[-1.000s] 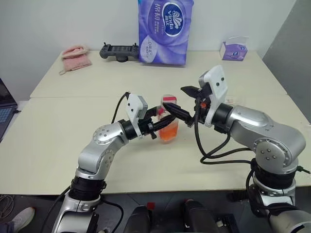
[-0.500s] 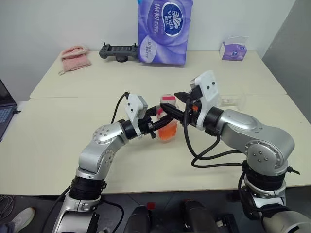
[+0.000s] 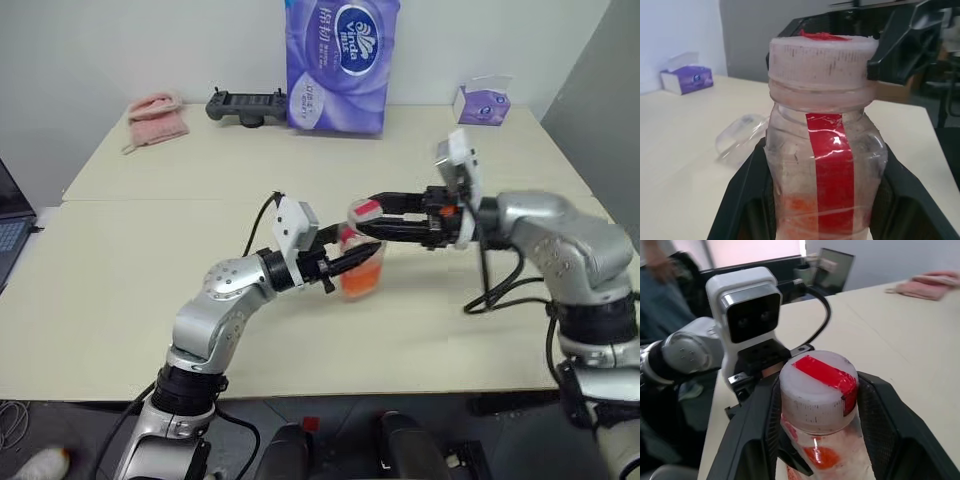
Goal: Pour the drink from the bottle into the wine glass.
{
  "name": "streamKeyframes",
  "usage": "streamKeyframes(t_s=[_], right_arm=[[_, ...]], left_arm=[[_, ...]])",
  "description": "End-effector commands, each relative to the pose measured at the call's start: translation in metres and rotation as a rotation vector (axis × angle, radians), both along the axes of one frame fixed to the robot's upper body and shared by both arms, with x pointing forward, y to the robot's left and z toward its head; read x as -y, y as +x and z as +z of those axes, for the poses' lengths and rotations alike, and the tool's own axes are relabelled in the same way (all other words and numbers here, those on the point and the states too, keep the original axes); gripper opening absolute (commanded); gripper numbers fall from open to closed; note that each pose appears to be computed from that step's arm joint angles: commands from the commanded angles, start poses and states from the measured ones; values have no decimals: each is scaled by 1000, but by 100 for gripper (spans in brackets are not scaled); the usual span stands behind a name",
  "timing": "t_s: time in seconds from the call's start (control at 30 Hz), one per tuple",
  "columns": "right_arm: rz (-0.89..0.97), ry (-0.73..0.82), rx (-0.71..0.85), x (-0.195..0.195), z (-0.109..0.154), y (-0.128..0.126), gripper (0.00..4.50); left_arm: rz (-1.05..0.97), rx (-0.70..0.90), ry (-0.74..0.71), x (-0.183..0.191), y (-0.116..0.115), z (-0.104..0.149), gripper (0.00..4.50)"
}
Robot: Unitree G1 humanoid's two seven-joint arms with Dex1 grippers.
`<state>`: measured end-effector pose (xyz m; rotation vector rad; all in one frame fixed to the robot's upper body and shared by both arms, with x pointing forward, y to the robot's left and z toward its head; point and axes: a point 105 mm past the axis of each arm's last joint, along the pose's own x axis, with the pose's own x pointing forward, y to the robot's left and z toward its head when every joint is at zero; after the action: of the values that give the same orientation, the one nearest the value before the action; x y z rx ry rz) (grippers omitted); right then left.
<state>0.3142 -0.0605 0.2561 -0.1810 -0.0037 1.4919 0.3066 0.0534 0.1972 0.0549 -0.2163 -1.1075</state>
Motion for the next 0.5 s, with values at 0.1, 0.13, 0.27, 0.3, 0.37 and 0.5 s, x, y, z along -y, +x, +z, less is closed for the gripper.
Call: streamKeyframes(t_s=[0.1, 0.13, 0.27, 0.3, 0.37, 0.5], right_arm=[[199, -38, 137, -14, 19, 2, 184], [210, -36, 127, -13, 21, 3, 184], [249, -28, 109, -11, 25, 0, 361], [244, -24, 113, -10, 25, -1, 397], [223, -23, 141, -8, 26, -1, 450], [40, 1, 191, -4, 28, -3, 450]], left_arm=[[39, 50, -16, -6, 2, 12, 178], [42, 52, -16, -6, 3, 12, 178], [47, 54, -13, -7, 2, 11, 177], [47, 54, -11, -7, 3, 11, 177], [48, 54, -9, -8, 3, 11, 177], [50, 53, -3, -10, 4, 10, 177]])
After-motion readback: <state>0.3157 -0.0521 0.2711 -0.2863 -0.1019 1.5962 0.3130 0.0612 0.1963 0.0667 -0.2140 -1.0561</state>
